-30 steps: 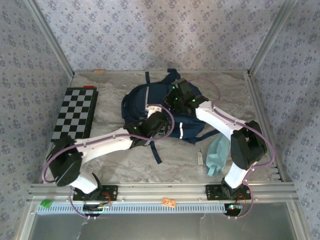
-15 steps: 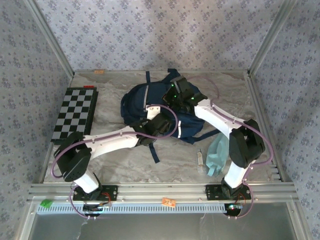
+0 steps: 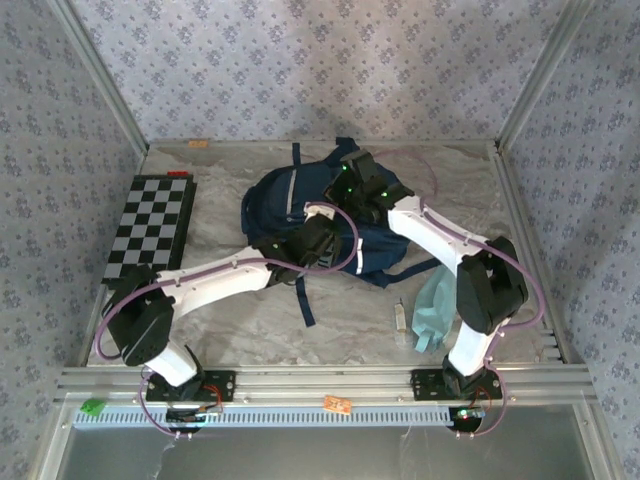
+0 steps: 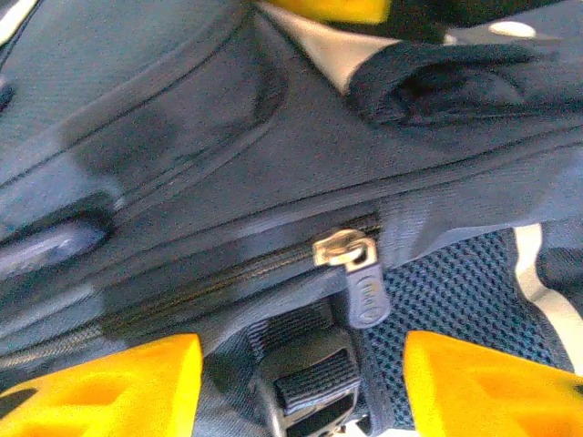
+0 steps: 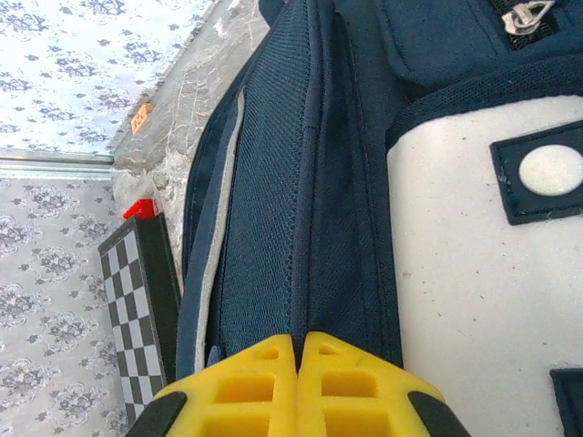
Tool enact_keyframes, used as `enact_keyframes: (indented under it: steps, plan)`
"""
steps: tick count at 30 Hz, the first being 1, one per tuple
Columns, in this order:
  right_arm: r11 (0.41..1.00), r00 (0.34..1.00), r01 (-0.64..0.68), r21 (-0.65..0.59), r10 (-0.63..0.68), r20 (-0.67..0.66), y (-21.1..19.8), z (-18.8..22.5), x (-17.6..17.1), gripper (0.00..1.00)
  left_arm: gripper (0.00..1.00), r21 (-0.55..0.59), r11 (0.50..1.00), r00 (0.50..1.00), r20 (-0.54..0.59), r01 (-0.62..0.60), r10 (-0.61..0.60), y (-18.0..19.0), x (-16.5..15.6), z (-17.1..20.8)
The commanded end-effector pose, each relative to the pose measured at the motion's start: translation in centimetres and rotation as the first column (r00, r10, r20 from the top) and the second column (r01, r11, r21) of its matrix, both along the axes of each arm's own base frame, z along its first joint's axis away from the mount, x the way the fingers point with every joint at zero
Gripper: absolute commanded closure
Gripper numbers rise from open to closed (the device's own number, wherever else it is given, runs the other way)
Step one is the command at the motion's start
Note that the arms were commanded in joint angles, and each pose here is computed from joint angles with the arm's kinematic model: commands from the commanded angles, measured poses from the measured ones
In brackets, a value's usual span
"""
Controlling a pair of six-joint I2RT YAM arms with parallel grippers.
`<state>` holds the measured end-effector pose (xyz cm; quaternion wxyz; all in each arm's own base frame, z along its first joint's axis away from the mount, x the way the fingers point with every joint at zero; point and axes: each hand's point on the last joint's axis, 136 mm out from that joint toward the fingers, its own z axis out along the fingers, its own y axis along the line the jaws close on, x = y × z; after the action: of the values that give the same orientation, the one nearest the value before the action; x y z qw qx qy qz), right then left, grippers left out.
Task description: Pack the student bag
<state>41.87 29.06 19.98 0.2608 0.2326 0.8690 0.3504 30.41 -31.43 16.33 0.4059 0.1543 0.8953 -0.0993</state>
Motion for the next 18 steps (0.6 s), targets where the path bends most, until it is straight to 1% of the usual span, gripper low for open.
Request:
enact_keyframes:
  steps: [1,5,8,11,13,15,18]
  plan:
    - [0.988,0.987,-0.008,0.154,-0.017,0.161,1.8,7.0,2.2,1.0,0.5,-0.041,0.999,1.0,0.003,0.029,-0.029,-1.3,0.7,1.3]
    - [0.985,0.99,-0.007,0.172,-0.017,0.138,2.0,6.5,2.4,1.0,0.49,-0.064,0.998,0.999,-0.046,0.021,-0.024,-1.7,0.1,0.9]
    - [0.984,0.99,-0.009,0.176,-0.016,0.14,2.0,6.6,2.4,1.0,0.49,-0.068,0.995,0.993,-0.101,-0.067,0.06,-0.8,0.0,-0.1]
    - [0.982,0.991,-0.008,0.186,-0.017,0.134,2.1,6.6,2.4,1.0,0.49,-0.111,0.988,0.986,-0.143,-0.105,0.088,-1.0,-0.5,-0.8]
    - [0.982,0.991,-0.009,0.187,-0.016,0.134,2.2,6.6,2.4,1.0,0.48,-0.124,0.986,0.985,-0.144,-0.11,0.092,-1.4,-0.5,-1.1]
    - [0.982,0.991,-0.01,0.187,-0.015,0.135,2.2,6.7,2.4,1.0,0.48,-0.108,0.984,0.984,-0.129,-0.14,0.126,-1.2,0.2,-1.4]
    - [0.984,0.991,-0.011,0.179,-0.013,0.133,2.2,6.5,2.2,1.0,0.49,-0.115,0.987,0.991,-0.081,-0.115,0.106,-2.0,1.2,-0.7]
